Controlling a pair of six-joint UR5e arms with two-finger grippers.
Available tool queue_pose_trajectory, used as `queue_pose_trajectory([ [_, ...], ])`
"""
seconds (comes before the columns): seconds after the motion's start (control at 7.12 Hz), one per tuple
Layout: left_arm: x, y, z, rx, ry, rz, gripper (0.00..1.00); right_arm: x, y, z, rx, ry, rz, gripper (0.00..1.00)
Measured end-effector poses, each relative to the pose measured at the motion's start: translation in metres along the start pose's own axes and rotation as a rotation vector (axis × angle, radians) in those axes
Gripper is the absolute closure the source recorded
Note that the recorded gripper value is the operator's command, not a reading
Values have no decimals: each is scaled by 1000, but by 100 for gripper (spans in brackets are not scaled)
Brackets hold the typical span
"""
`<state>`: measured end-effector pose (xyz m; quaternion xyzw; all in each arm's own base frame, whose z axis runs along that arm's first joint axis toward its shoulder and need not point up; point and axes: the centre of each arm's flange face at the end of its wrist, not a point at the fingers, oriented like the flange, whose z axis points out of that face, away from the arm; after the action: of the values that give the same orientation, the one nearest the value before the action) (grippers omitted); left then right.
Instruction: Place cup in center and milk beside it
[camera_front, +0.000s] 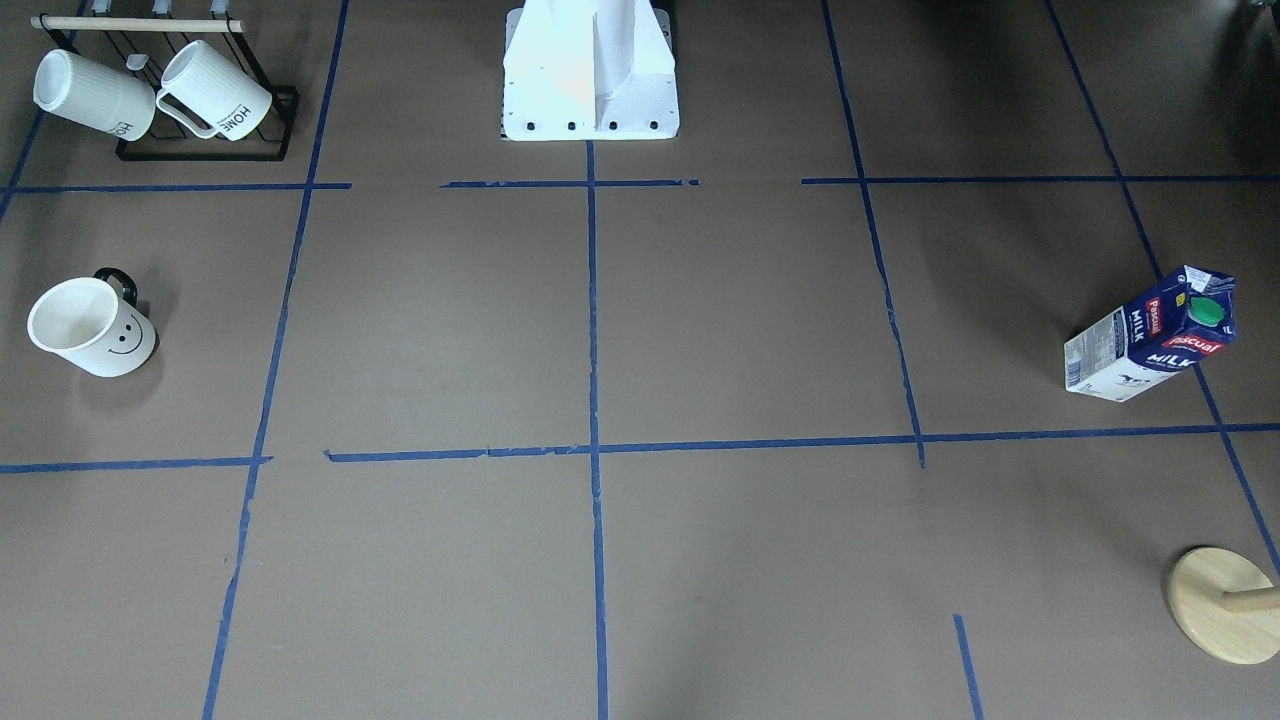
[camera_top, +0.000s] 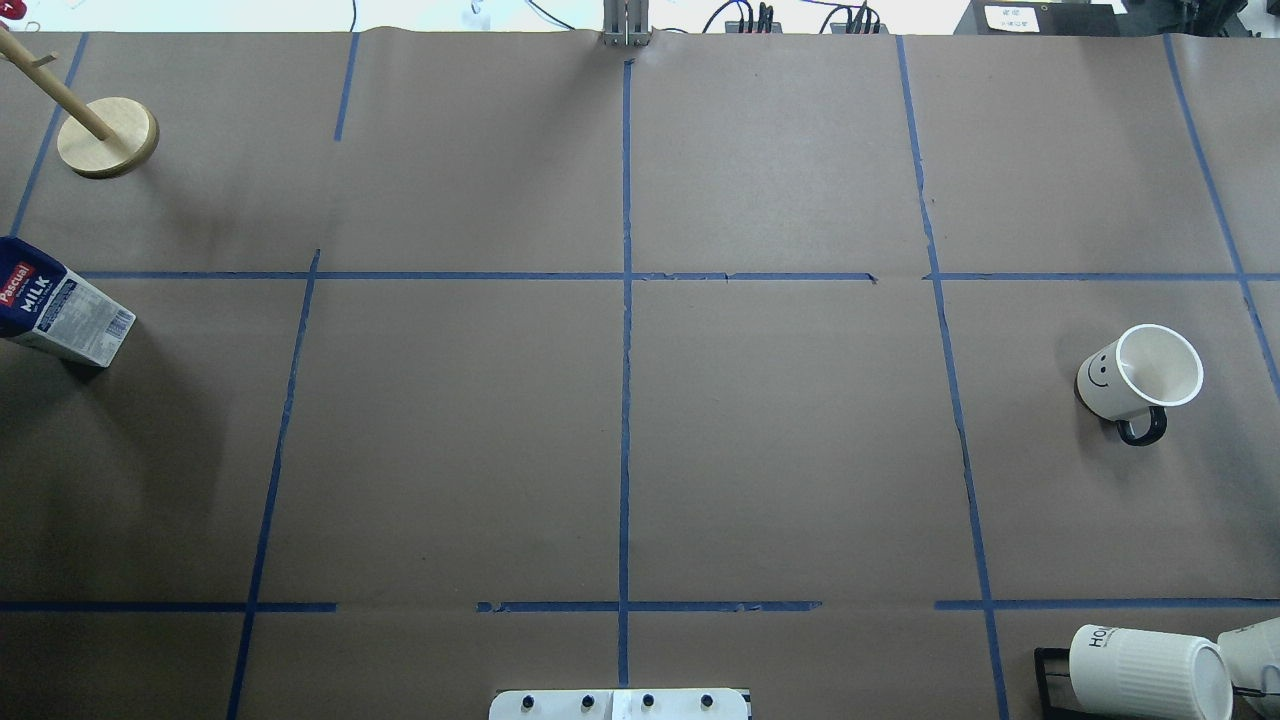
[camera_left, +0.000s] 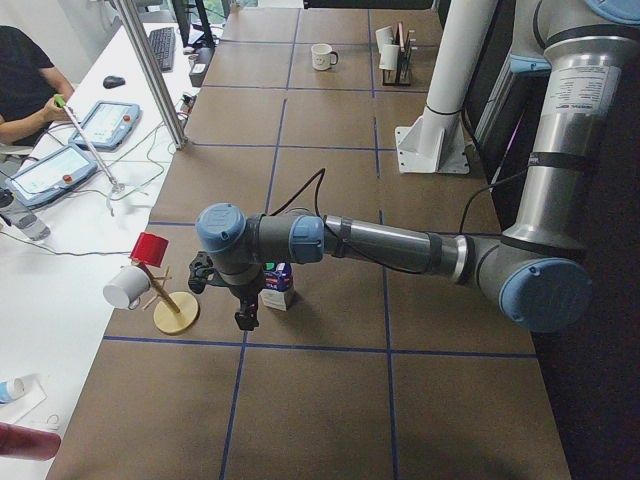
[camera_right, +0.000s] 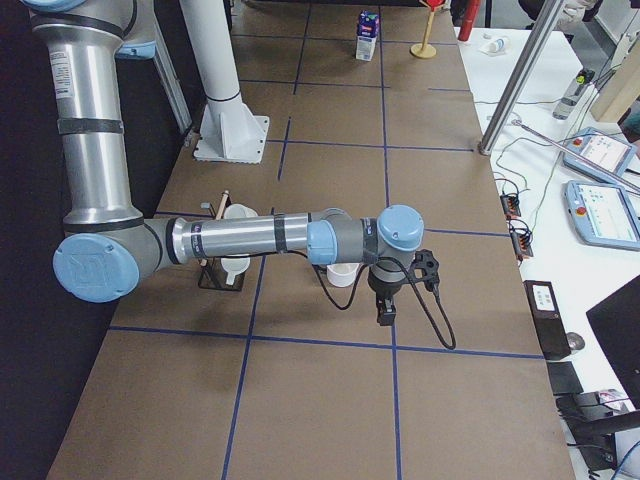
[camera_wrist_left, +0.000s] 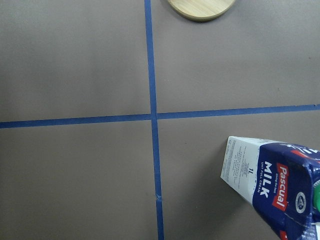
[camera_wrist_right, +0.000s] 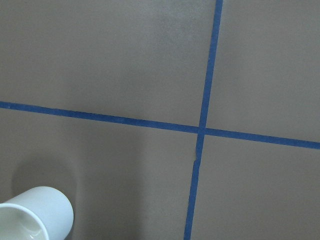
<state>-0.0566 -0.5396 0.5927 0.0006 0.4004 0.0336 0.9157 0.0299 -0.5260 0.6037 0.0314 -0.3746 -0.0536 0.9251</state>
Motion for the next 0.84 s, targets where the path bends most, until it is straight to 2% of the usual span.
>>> queue_pose_trajectory([
  [0.84,-8,7,8,10,-4,21,0,-1,1,0,2,-1,3,0],
])
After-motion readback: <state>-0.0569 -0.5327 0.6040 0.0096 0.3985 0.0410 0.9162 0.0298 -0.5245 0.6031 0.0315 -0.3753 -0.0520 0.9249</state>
